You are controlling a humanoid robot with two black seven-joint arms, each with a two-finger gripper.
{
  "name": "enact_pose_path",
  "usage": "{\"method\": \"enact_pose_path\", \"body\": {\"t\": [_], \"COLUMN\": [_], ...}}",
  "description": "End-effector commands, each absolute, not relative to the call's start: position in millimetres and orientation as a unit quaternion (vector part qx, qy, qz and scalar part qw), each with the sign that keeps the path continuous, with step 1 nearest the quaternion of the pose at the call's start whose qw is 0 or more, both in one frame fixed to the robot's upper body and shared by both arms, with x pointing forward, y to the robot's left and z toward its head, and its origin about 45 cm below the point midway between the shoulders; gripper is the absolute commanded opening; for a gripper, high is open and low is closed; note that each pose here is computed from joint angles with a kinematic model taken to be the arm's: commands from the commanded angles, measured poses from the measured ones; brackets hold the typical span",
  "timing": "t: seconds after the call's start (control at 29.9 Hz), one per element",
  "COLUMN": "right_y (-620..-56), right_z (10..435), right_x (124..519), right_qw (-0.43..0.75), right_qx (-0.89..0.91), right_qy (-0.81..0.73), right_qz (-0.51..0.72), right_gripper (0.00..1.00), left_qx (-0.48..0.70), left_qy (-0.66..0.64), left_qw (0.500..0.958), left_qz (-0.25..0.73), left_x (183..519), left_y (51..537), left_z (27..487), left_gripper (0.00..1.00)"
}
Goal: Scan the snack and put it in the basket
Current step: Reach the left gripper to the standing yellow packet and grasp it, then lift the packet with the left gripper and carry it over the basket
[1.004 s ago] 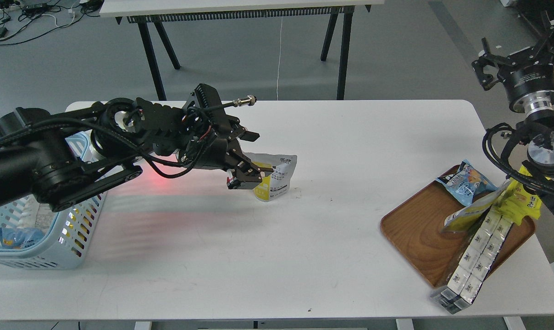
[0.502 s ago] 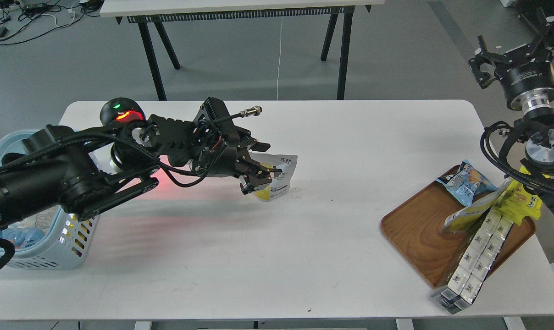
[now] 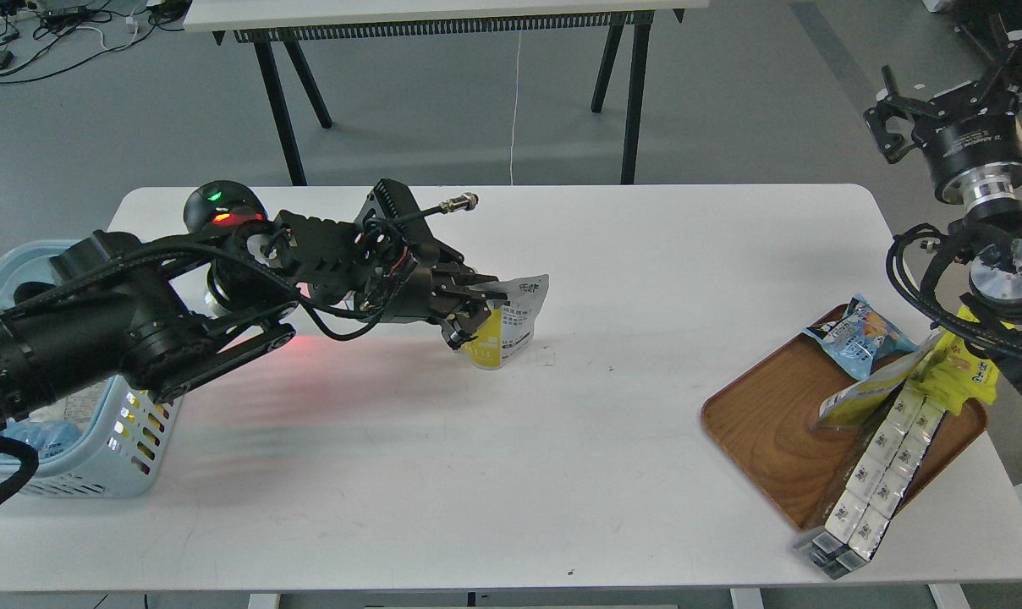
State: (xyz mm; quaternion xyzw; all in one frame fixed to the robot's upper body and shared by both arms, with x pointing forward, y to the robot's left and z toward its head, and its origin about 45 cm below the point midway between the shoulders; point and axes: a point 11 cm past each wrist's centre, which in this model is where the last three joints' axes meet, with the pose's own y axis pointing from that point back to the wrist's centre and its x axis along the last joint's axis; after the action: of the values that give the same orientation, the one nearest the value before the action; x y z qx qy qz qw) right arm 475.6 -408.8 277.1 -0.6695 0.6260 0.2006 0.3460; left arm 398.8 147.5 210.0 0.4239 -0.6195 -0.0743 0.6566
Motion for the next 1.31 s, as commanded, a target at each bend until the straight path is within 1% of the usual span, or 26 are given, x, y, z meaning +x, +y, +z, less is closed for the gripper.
{"method": "enact_pose_path", "body": {"t": [0.0, 0.07, 0.23, 0.33, 0.64, 0.74, 0.94, 1.04, 1.27], "right_y": [-410, -411, -418, -420, -423, -427, -429, -430, -427], "right_z": [277, 278, 280, 281, 281, 283, 284, 285, 284], "right_x": [475, 475, 474, 473, 473, 472, 471, 471, 472], "right_qw": [0.346, 0.346, 0.344, 0.344, 0.343, 0.343, 0.343, 0.344, 0.344], "right_qx": [-0.668, -0.669, -0.666, -0.666, -0.665, -0.663, -0.662, -0.662, -0.663], "right_qy": [0.627, 0.628, 0.632, 0.634, 0.637, 0.639, 0.641, 0.641, 0.639], "right_qz": [0.199, 0.199, 0.193, 0.191, 0.188, 0.184, 0.182, 0.181, 0.183], "right_gripper": [0.99, 0.99, 0.99, 0.99, 0.99, 0.99, 0.99, 0.99, 0.99], "left_qx": [0.421, 0.419, 0.411, 0.412, 0.421, 0.407, 0.433, 0.461, 0.504], "left_qy": [-0.621, -0.622, -0.628, -0.629, -0.62, -0.628, -0.635, -0.626, -0.612], "left_qw": [0.657, 0.657, 0.657, 0.656, 0.66, 0.662, 0.639, 0.628, 0.61], "left_qz": [-0.073, -0.072, -0.07, -0.063, -0.049, -0.037, -0.029, -0.023, -0.01], "left_x": [398, 398, 395, 395, 391, 386, 369, 367, 369], "left_y": [146, 145, 148, 156, 174, 176, 229, 260, 301], "left_z": [212, 213, 223, 230, 225, 241, 268, 272, 281], "left_gripper": [0.09, 0.07, 0.0, 0.0, 0.0, 0.0, 0.0, 0.0, 0.0]}}
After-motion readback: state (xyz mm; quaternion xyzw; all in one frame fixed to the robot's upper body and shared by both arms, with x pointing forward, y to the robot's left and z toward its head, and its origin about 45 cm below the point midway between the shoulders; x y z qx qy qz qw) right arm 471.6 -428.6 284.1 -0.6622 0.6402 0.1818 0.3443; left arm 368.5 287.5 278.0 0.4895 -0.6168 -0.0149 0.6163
